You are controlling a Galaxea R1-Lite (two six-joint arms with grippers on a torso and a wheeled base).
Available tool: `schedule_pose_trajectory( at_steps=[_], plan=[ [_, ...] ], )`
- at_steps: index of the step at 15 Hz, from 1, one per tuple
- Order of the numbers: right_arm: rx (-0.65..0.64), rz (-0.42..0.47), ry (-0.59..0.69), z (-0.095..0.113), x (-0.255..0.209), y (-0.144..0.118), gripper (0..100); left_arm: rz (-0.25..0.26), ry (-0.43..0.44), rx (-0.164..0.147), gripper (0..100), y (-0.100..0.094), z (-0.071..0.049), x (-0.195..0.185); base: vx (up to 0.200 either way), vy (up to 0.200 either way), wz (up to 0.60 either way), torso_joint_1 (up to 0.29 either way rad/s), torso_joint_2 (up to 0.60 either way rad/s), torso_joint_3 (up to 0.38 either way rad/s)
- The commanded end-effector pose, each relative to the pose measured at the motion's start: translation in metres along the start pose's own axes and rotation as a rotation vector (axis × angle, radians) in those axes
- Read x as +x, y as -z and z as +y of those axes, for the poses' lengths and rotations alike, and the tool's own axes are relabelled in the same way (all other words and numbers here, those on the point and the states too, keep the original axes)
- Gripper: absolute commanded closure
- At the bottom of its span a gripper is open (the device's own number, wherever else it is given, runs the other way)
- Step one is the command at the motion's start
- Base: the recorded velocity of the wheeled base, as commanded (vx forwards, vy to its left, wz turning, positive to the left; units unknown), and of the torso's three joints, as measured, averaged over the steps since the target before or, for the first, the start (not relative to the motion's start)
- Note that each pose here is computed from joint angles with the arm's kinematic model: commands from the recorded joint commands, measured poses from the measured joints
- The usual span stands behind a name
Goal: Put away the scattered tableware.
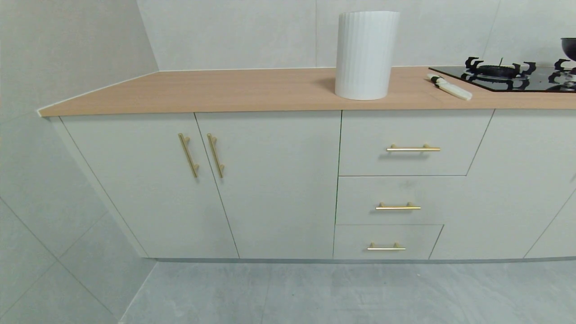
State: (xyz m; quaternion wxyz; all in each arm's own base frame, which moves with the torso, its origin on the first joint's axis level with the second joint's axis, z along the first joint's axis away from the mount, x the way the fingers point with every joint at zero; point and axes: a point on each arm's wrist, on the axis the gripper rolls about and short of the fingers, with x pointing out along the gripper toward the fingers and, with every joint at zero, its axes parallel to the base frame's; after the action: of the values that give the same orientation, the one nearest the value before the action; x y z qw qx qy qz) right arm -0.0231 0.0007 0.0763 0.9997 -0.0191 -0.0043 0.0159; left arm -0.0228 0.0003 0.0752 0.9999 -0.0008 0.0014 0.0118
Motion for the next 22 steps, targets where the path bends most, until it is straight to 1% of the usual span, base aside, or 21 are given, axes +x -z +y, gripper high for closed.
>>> schedule_pose_trajectory(
  at_steps=[1,3,4,6,10,22],
  plan=[
    [0.000,0.006,-0.002,0.0000,0.0004,0.0005,0,0.000,-0.001,0.000,0,0.0000,0.0000,0.0000,0.000,0.000,0.00,0.000,0.00,0.000],
    [0.023,0.005,0.000,0.0000,0.0003,0.0006,0,0.000,-0.001,0.000,0,0.0000,0.0000,0.0000,0.000,0.000,0.00,0.000,0.00,0.000],
    [0.021,0.006,-0.004,0.0001,0.0004,0.0005,0,0.000,-0.001,0.006,0,0.0000,0.0000,0.0000,0.000,0.000,0.00,0.000,0.00,0.000],
    [0.028,0.005,-0.007,0.0002,0.0003,0.0006,0,0.000,-0.001,0.000,0,0.0000,0.0000,0.0000,0.000,0.000,0.00,0.000,0.00,0.000],
    [0.026,0.003,-0.007,0.0001,0.0003,0.0004,0,0.000,-0.001,0.002,0,0.0000,0.0000,0.0000,0.000,0.000,0.00,0.000,0.00,0.000],
    [0.026,0.005,-0.007,0.0002,0.0003,0.0006,0,0.000,-0.001,0.005,0,0.0000,0.0000,0.0000,0.200,0.000,0.00,0.002,0.00,0.005]
  ],
)
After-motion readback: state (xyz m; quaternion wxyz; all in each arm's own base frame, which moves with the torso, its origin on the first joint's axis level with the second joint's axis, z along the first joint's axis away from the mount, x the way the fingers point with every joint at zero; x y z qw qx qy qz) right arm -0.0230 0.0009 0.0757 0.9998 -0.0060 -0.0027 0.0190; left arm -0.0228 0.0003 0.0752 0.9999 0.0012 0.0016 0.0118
